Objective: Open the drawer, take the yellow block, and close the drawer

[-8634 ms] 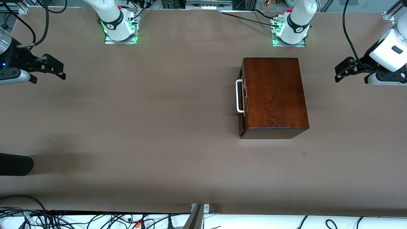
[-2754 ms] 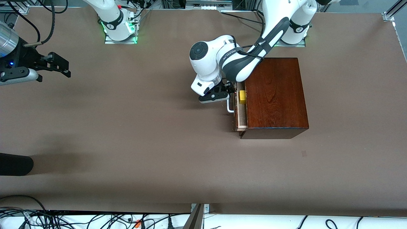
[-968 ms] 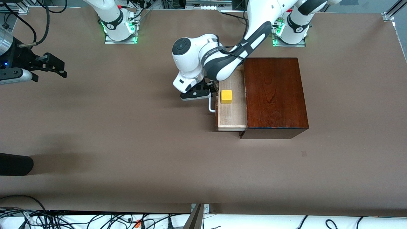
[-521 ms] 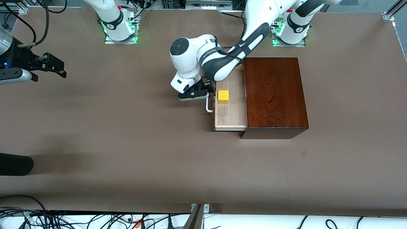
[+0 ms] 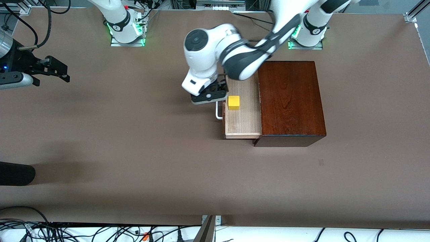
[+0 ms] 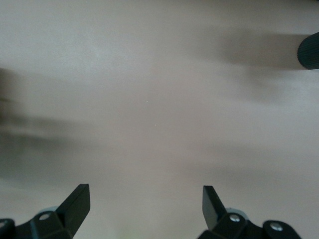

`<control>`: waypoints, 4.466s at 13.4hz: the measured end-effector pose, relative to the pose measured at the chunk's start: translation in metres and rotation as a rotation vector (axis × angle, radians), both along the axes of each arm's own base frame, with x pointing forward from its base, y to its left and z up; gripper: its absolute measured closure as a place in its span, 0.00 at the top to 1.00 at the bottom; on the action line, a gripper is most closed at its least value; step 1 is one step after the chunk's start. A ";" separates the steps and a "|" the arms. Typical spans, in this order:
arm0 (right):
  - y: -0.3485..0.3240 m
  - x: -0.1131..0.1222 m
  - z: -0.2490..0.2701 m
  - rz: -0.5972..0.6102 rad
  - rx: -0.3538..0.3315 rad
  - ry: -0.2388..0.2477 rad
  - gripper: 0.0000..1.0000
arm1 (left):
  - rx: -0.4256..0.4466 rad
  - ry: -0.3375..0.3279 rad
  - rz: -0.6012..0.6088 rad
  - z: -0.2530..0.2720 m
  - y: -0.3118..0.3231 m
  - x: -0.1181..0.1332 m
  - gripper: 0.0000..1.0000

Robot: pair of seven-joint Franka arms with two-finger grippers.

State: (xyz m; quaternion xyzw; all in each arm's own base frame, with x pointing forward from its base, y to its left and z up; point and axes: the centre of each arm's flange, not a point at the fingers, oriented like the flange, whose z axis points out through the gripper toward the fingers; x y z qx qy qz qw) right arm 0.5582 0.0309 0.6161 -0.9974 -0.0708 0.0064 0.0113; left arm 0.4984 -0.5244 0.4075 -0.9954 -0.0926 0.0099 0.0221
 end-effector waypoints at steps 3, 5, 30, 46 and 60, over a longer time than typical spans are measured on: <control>-0.003 0.000 0.000 -0.005 0.000 0.000 1.00 | -0.028 0.023 0.014 0.076 0.070 0.029 1.00; -0.004 0.000 0.000 -0.006 0.000 0.002 1.00 | -0.044 0.041 0.007 0.107 0.129 0.055 1.00; 0.291 -0.066 -0.011 0.558 0.046 -0.033 1.00 | -0.105 0.075 -0.210 0.224 0.463 0.060 1.00; 0.551 -0.093 -0.225 1.116 0.012 -0.107 1.00 | -0.105 0.049 -0.210 0.208 0.464 0.059 1.00; 0.570 -0.089 -0.297 1.268 -0.059 -0.130 0.98 | -0.105 0.040 -0.212 0.208 0.463 0.060 1.00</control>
